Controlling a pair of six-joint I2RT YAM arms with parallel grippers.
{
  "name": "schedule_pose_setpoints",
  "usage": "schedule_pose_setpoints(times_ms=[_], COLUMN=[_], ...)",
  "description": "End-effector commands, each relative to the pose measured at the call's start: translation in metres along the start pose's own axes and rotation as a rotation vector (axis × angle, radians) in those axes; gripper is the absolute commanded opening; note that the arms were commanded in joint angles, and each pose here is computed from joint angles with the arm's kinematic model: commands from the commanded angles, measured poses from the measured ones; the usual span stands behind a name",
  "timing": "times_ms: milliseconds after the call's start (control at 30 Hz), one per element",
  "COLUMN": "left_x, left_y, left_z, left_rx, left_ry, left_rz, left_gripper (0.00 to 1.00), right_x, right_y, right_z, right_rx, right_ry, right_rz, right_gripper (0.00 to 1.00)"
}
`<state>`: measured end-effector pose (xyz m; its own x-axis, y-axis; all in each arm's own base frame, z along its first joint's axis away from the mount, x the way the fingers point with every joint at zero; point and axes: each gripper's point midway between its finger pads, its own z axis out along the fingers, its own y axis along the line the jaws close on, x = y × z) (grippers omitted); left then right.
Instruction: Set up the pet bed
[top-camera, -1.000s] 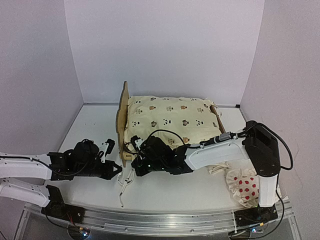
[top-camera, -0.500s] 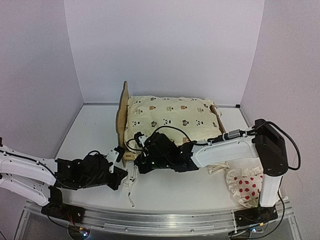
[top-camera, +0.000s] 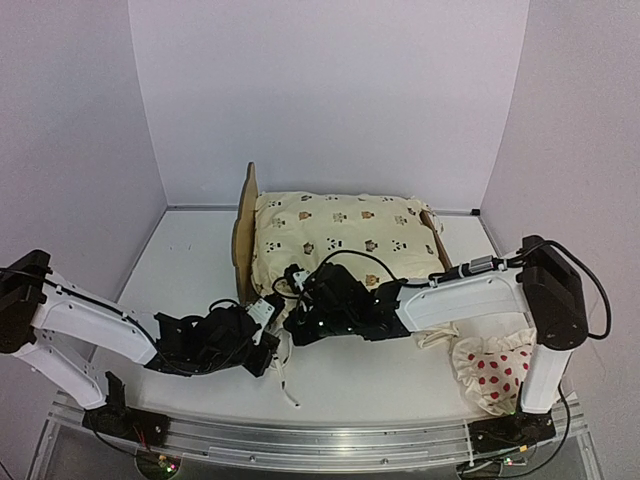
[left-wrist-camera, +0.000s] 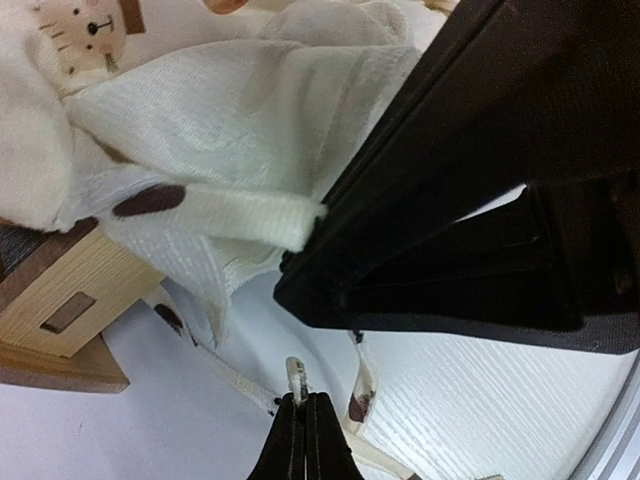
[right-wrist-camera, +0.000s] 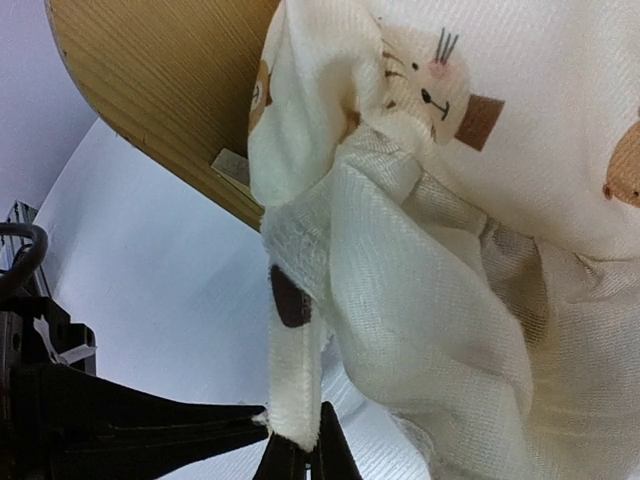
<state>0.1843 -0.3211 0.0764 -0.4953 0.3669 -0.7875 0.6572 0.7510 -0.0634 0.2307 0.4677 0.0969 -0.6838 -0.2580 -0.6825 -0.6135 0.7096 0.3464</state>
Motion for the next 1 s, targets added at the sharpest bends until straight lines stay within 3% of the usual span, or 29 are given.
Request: schedule_pose_setpoints(times_ms=[0, 333, 567, 800, 967], left_x=[-0.034, -0.034, -0.029, -0.021, -0.017], left_y=[-0.023, -0.028, -0.016, -0.018, -0.020], left_z=[0.006, 0.029, 0.043, 0.054, 0.058], left_rx=[0.066, 0.056, 0.027, 0.048, 0.055], left_ry=[-0.094, -0.136, -0.130, -0.128, -0.126], left_rz=[0.075, 0.221, 0.233, 0.247, 0.263], left_gripper=[0.00, 0.00, 0.00, 0.00, 0.00], right_x=[-0.002, 0.009, 0.017, 0.014, 0.010], right_y=[0.012, 0.013, 0.021, 0.031, 0.010], right_z=[-0.013, -0.016, -0.022, -0.035, -0.054], right_rx=[-0.071, -0.143, -0.211, -0.269, -0.234], right_ry=[0.024, 0.092, 0.155, 0.174, 0.141], right_rz=[0.026, 0.103, 0.164, 0.193, 0.189], right_gripper=[0.02, 0.04, 0.09, 0.25, 0.38])
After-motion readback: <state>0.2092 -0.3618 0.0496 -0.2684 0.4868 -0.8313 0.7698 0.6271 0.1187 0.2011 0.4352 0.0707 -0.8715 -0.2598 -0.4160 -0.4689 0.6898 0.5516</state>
